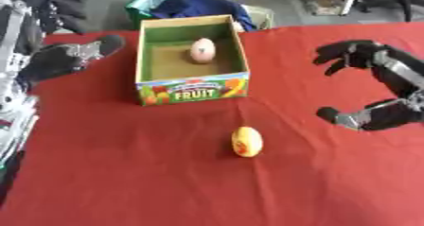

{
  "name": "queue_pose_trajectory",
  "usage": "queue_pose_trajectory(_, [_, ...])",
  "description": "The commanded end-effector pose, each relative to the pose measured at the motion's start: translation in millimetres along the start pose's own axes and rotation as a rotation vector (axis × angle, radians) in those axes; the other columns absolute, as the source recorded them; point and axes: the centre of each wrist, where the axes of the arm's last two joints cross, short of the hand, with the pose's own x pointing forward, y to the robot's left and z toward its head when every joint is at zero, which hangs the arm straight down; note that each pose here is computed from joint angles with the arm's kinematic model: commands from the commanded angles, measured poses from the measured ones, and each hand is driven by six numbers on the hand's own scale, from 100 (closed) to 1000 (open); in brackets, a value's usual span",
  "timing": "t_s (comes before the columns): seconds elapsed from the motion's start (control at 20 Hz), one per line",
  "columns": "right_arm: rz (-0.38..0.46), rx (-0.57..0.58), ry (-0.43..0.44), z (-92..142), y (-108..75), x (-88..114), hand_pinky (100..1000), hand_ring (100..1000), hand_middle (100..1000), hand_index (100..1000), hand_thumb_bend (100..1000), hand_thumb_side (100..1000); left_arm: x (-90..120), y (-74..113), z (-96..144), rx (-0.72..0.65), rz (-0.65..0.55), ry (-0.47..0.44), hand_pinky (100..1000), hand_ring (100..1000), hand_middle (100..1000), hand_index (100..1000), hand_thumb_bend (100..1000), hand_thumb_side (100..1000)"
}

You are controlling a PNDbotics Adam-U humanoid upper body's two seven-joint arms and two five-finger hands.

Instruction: Pick up objects on the table and place them in the box.

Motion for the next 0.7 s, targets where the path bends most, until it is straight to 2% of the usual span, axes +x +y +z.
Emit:
queue_pose_trajectory(0.05, [0.047,0.097,0.006,-9,3.1,-9,694,828,752,888,459,100,7,4.7,-1,0.003,-0.006,-0.029,530,619,645,700,917,323])
queue_pose_trajectory(0.3, [0.069,0.182,-0.003,-20,17.9,-18,702,840,760,892,479,108,6,1.8,-1,-0.012,0.003,-0.026,530,619,646,701,918,326])
queue_pose_trajectory(0.7, [0.076,0.234,-0.026,-37,27.7,-22,708,840,758,889,488,135,6,-1.7,-2,-0.039,0.009,-0.023,529,618,647,702,920,331])
